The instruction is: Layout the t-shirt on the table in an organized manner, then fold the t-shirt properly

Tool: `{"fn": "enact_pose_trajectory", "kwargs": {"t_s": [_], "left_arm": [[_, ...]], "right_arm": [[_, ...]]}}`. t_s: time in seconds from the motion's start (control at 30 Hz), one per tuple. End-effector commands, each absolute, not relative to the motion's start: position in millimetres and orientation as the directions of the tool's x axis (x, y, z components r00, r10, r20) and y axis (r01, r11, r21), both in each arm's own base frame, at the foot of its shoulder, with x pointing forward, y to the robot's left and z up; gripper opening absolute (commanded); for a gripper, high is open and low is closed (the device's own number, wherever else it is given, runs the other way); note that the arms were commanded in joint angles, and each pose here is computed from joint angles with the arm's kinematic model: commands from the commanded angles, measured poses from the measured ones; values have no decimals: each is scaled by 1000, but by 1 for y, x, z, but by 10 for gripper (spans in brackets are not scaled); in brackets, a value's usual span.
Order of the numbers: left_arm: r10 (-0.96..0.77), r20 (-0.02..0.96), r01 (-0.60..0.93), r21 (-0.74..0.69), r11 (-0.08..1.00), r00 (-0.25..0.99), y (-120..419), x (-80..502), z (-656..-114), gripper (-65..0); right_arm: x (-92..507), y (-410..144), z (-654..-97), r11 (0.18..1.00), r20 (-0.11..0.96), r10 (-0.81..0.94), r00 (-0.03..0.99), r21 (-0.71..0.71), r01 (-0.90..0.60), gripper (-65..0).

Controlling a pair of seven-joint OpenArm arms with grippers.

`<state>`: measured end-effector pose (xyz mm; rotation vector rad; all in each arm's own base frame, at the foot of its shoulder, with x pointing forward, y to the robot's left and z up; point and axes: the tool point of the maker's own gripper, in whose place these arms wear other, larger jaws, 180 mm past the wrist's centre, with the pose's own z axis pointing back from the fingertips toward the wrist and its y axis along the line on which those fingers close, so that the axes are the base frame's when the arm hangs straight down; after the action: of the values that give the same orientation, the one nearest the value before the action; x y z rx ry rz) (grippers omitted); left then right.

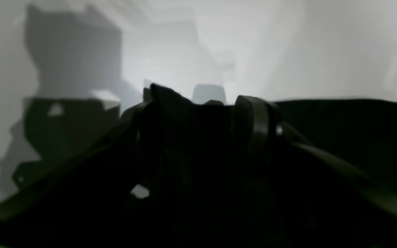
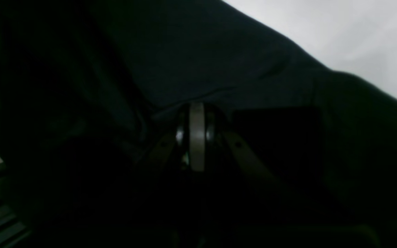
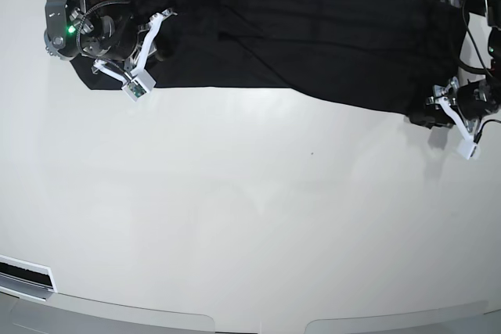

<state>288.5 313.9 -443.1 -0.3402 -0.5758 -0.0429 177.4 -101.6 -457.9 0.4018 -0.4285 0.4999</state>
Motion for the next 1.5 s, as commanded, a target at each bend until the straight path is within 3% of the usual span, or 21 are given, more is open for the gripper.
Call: {"fn": "enact_pose_trajectory", "kwargs": {"t_s": [0.0, 0.07, 0.13, 0.17, 0.33, 0.47, 0.9, 1.47], "left_arm": [[45, 550, 134, -281, 950, 834, 322, 293, -436, -346], [49, 548, 133, -286, 949, 835, 321, 293, -437, -460], [46, 536, 133, -290, 948, 843, 318, 291, -439, -625], [46, 532, 133, -294, 947, 846, 317, 289, -440, -650], [70, 510, 184, -430, 884, 857, 299, 283, -424, -650], [107, 431, 171, -556, 813, 896, 289, 270, -408, -650], [128, 433, 170, -585, 793, 892, 329, 267, -356, -650], [102, 311, 97, -564, 820, 945, 331, 219, -397, -650]], "right_arm": [[185, -102, -451, 800, 512, 363, 779, 257, -542, -650], [185, -102, -451, 800, 512, 363, 778, 257, -542, -650], [186, -102, -451, 800, 513, 363, 777, 256, -543, -650], [187, -102, -450, 800, 516, 363, 776, 255, -544, -650], [193, -102, -447, 800, 527, 363, 768, 247, -547, -650], [195, -102, -447, 800, 530, 364, 766, 244, -549, -650], [202, -104, -445, 813, 536, 348, 769, 236, -532, -650], [210, -102, -441, 812, 551, 347, 759, 228, -537, -650]]}}
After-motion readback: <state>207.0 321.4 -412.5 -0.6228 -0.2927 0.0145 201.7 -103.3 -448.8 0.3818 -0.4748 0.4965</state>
